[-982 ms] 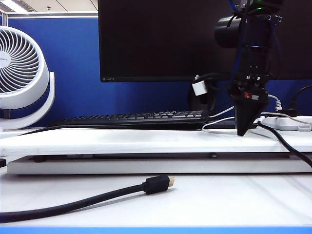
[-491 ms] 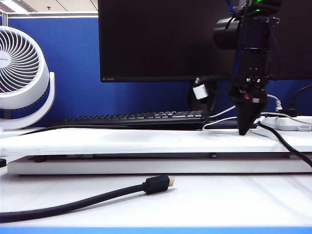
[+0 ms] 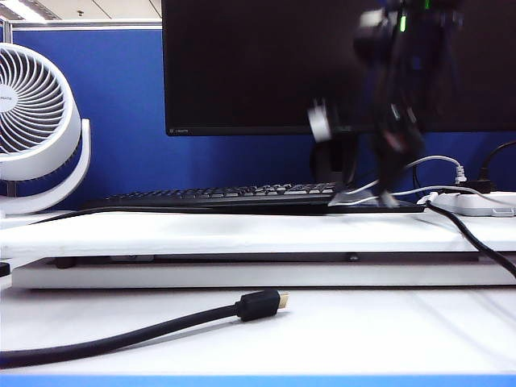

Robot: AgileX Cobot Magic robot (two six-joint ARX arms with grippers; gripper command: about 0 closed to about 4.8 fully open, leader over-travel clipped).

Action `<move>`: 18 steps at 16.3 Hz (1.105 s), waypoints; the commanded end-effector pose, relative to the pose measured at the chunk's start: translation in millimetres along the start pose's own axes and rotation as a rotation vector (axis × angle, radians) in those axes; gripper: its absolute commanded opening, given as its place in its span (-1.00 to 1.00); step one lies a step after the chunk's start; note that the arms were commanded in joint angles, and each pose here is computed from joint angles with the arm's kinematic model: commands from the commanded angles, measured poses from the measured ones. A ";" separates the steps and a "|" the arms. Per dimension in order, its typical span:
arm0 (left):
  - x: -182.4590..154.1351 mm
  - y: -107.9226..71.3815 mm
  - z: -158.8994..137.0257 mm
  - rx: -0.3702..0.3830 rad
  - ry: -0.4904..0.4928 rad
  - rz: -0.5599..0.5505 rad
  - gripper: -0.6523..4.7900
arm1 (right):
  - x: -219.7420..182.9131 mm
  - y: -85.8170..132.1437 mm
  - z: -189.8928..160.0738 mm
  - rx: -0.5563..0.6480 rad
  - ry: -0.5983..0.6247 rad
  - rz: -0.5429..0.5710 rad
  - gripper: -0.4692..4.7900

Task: Pick up the Type-C charging cable and the charging base, insert one end of the Type-C charger into the corresponding slot on the base, and finally place the plugged-in charger back on the table.

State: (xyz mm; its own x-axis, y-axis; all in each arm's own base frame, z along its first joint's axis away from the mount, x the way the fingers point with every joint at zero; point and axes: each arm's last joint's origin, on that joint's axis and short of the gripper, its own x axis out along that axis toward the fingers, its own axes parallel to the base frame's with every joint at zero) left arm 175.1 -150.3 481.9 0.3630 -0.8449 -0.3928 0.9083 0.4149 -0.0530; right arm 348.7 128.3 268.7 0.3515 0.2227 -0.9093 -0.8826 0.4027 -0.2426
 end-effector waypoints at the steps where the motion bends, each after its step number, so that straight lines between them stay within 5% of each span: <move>1: -3.2 -1.5 3.2 0.011 -0.028 -0.002 -0.78 | -48.3 -1.8 17.2 0.141 -0.268 0.086 -0.83; 5: -3.2 -1.4 3.8 0.014 -0.033 0.000 -0.78 | -117.2 0.1 34.7 0.197 -0.621 0.214 -0.83; 9: -3.2 -1.4 4.1 0.016 -0.036 0.000 -0.78 | -169.9 5.2 40.2 0.185 -0.861 0.218 -0.83; 11: -3.3 -1.3 5.4 0.026 -0.049 -0.001 -0.78 | -221.7 12.5 42.3 0.172 -1.110 0.224 -0.83; 14: -3.9 -1.8 12.2 0.061 -0.118 -0.036 -0.78 | -255.2 15.8 46.4 0.159 -1.299 0.339 -0.83; 18: -6.4 -5.2 25.3 0.154 -0.257 -0.166 -0.78 | -277.6 20.5 49.9 0.150 -1.406 0.461 -0.83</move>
State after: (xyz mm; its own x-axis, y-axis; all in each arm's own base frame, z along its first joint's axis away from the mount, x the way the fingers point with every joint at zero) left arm 175.7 -155.8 497.9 0.2611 -0.9391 -0.2235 0.9632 0.2686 -0.0033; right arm 256.6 119.5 522.8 0.1929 0.9704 0.1454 -0.9792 0.1810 0.0913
